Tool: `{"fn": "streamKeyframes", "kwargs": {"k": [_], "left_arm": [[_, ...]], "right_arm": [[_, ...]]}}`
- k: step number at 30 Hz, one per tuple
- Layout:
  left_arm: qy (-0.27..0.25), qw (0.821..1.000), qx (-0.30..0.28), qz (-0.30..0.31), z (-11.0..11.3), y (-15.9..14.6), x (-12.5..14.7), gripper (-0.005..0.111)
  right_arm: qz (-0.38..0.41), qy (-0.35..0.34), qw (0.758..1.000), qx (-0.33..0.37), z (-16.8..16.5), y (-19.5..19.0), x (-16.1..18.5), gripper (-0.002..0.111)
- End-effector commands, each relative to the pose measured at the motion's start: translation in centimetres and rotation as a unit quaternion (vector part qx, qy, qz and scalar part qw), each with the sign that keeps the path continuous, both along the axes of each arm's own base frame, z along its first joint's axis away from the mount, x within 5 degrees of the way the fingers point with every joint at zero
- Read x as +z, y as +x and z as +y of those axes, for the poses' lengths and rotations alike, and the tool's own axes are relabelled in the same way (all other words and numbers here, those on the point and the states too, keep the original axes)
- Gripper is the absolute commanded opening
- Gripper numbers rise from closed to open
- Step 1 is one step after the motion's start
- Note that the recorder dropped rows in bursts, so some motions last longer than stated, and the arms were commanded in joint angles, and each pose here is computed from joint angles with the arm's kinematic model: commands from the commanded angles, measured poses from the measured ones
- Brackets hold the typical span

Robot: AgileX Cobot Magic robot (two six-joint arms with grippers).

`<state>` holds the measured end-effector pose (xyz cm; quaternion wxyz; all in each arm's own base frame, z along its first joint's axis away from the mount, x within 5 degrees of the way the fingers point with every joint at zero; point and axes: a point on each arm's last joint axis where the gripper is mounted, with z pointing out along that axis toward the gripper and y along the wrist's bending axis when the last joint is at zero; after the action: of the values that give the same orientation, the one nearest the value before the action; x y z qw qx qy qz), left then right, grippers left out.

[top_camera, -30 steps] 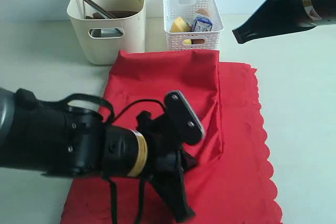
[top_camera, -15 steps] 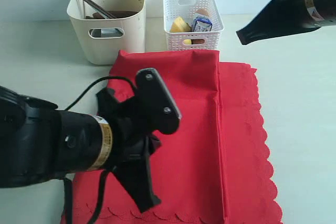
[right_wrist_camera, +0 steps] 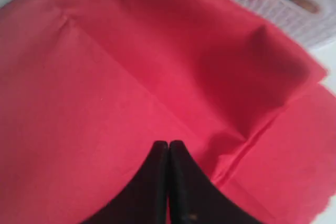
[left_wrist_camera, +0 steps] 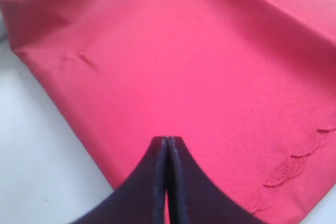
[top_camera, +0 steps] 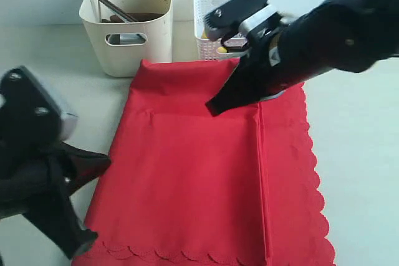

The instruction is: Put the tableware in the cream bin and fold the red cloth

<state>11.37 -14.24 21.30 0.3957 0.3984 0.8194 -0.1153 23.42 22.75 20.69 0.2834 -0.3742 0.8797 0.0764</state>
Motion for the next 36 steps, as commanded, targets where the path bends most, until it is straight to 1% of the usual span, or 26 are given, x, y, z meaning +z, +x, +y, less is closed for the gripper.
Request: {"fn": "streamKeyframes", "kwargs": {"k": [1, 2, 4, 5, 9, 12, 17, 20, 23, 27, 30, 31, 33, 36], "left_arm": [[-0.077, 0.996, 0.021, -0.038, 3.1, -1.8, 1.2, 0.0], [-0.095, 0.994, 0.023, -0.047, 3.8, -2.2, 1.5, 0.0], [-0.116, 0.991, 0.025, -0.056, 4.7, -2.8, 1.6, 0.0], [-0.13, 0.989, 0.025, -0.065, 5.2, -3.1, 1.7, 0.0], [-0.152, 0.985, 0.023, -0.083, 6.2, -3.8, 1.6, 0.0], [-0.155, 0.983, 0.019, -0.095, 6.7, -4.0, 1.5, 0.0], [-0.154, 0.983, 0.017, -0.1, 6.8, -4.1, 1.4, 0.0], [-0.153, 0.983, 0.016, -0.102, 6.8, -4.1, 1.5, 0.0], [-0.153, 0.983, 0.015, -0.102, 6.7, -4.1, 1.5, 0.0], [-0.154, 0.983, 0.014, -0.102, 6.7, -4.1, 1.5, 0.0], [-0.154, 0.983, 0.014, -0.102, 6.7, -4.1, 1.5, 0.0], [-0.154, 0.983, 0.014, -0.102, 6.7, -4.1, 1.5, 0.0], [-0.154, 0.983, 0.015, -0.102, 6.7, -4.1, 1.5, 0.0], [-0.153, 0.983, 0.013, -0.1, 6.7, -4.1, 1.3, 0.0]], "right_arm": [[0.076, -0.021, 0.997, 0.022, 2.0, 0.8, -4.4, 0.0], [0.094, -0.027, 0.995, 0.021, 2.3, 0.9, -5.6, 0.0], [0.114, -0.039, 0.993, 0.02, 2.6, 1.1, -7.1, 0.0], [0.123, -0.055, 0.99, 0.028, 2.6, 1.1, -8.1, 0.0], [0.168, -0.108, 0.979, 0.036, 2.1, 0.6, -10.2, 0.0], [0.195, -0.17, 0.965, 0.051, 1.0, 0.1, -10.5, 0.0], [0.223, -0.273, 0.936, 0.008, -1.2, -0.4, -10.6, 0.0], [0.214, -0.334, 0.918, -0.011, -3.1, -0.7, -10.8, 0.0], [0.207, -0.367, 0.906, -0.039, -5.7, -0.4, -11.4, 0.0], [0.213, -0.395, 0.888, -0.096, -9.7, 0.7, -11.8, 0.0], [0.212, -0.392, 0.885, -0.134, -12.1, 2.2, -11.7, 0.0], [0.21, -0.391, 0.884, -0.146, -12.7, 2.7, -11.6, 0.0], [0.207, -0.381, 0.879, -0.196, -13.9, 3.8, -11.0, 0.0], [0.197, -0.359, 0.878, -0.248, -14.5, 4.8, -9.1, 0.0]]}}
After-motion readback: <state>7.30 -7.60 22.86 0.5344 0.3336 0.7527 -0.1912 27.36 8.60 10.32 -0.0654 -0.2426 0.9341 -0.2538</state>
